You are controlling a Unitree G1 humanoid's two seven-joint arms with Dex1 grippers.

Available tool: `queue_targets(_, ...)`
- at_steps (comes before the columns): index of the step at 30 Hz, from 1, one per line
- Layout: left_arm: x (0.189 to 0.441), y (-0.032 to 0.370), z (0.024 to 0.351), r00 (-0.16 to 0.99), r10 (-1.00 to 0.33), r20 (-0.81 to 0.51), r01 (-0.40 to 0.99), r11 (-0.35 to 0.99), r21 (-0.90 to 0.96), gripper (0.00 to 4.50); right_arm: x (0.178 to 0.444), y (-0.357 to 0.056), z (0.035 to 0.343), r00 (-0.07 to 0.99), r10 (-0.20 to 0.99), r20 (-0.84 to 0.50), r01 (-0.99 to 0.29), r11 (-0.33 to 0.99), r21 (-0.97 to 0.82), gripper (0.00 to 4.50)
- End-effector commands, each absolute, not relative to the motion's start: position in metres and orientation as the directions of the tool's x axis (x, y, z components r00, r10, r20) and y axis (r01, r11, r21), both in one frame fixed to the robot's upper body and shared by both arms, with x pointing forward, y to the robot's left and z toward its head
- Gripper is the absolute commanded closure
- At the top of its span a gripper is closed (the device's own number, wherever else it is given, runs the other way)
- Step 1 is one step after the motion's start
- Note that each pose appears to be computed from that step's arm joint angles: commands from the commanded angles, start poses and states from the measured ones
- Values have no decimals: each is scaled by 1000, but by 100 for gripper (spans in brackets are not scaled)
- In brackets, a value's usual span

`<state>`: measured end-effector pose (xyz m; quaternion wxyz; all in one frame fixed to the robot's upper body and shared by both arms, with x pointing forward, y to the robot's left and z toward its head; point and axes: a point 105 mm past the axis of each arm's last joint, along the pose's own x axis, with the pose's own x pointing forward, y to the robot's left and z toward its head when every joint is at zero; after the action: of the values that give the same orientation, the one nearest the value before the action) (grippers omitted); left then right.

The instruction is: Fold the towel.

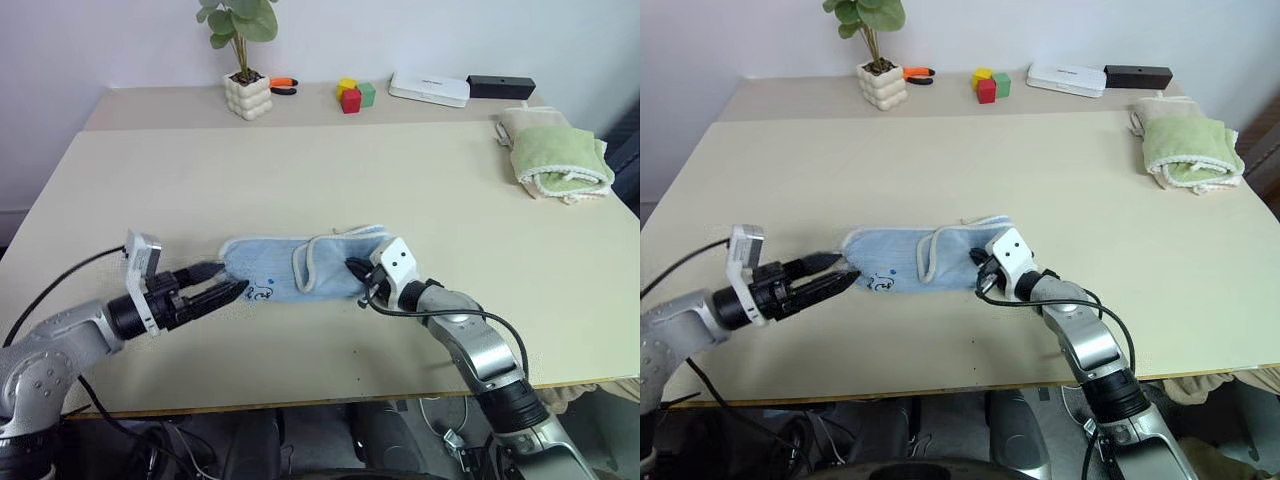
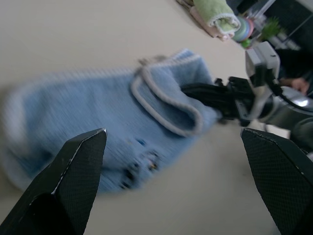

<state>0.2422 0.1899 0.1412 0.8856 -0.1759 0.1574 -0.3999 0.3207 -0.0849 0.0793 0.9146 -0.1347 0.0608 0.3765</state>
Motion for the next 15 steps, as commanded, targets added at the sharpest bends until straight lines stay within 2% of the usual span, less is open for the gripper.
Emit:
queue_targets(1,227,185,137,661,-739,-134,595,624,-506,0,325,-88,90,720,673,-168,-694,699,-174,365)
queue_targets(5,215,180,125,714,-690,-123,487,614,-621,0,335,-96,129,747,664,-45,-660,730,-176,183)
queue_targets(8,217,180,114,788,-603,-120,367,617,-696,0,334,-99,153,714,700,4,-678,694,-243,31)
queue_targets(9,219,179,110,814,-567,-122,326,621,-713,0,334,-103,162,711,703,16,-673,687,-273,6)
queue_targets(13,231,181,106,881,-453,-132,249,684,-686,0,320,-114,193,645,761,71,-725,638,-260,6)
queue_targets(15,238,181,103,898,-418,-140,211,685,-697,0,305,-119,200,574,818,42,-783,563,-267,6)
